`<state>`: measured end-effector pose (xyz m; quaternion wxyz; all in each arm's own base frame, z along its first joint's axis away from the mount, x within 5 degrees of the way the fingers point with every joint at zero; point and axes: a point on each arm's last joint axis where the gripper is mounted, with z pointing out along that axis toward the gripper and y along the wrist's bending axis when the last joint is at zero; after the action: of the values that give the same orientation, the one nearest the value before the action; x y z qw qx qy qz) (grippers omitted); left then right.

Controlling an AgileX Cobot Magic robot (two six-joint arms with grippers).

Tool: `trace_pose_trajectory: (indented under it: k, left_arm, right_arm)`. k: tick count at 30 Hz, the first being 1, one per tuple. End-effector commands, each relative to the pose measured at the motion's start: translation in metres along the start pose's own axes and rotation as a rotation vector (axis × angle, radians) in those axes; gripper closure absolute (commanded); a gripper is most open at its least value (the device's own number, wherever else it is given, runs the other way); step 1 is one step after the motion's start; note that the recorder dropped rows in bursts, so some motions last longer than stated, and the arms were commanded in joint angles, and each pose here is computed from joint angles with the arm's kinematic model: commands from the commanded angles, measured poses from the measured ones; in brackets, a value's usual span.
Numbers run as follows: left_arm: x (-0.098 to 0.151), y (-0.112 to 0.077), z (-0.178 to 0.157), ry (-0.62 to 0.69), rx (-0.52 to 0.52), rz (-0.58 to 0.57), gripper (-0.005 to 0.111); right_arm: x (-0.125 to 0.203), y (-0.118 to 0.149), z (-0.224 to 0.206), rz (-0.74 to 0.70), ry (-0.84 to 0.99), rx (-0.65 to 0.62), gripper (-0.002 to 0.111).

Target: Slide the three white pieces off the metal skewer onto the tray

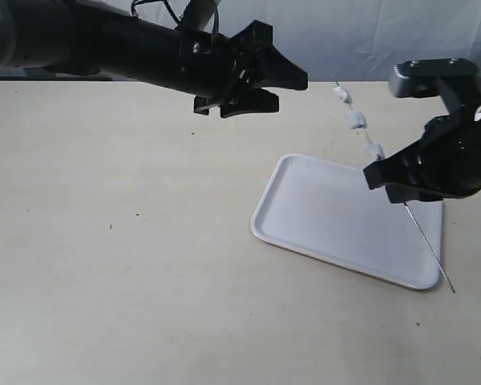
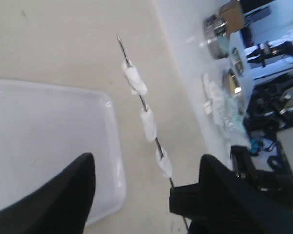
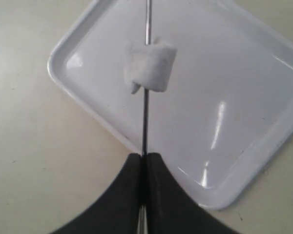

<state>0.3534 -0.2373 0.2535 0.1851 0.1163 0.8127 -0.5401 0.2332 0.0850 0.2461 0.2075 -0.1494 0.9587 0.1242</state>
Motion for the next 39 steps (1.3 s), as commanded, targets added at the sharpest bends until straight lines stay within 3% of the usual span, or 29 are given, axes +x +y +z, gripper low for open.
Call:
trace_pose_trajectory:
  k: [1, 7, 13, 18, 26, 39]
  left_arm:
    - [0.006, -0.005, 0.023, -0.026, 0.071, -0.050, 0.048]
    - [0.024, -0.002, 0.054, 0.011, 0.096, -0.061, 0.048]
    - [0.020, -0.003, 0.054, -0.038, 0.109, -0.082, 0.048]
    - [0.022, 0.002, 0.058, -0.036, 0.094, -0.087, 0.048]
    - [0.045, 0.007, 0.085, 0.034, 0.079, -0.082, 0.048]
    - [0.033, -0.004, 0.086, -0.001, 0.093, -0.052, 0.048]
  right_arm:
    - [0.019, -0.001, -0.015, 0.005, -0.004, -0.007, 0.109]
    - [0.038, 0.003, -0.022, 0.008, -0.034, -0.033, 0.109]
    - [0.056, 0.001, -0.016, 0.019, -0.050, -0.024, 0.109]
    - [0.061, 0.001, -0.012, 0.034, -0.045, -0.037, 0.109]
    - [0.060, 0.002, -0.012, 0.032, -0.058, -0.040, 0.109]
    - [0.059, 0.000, -0.012, 0.005, -0.061, -0.018, 0.109]
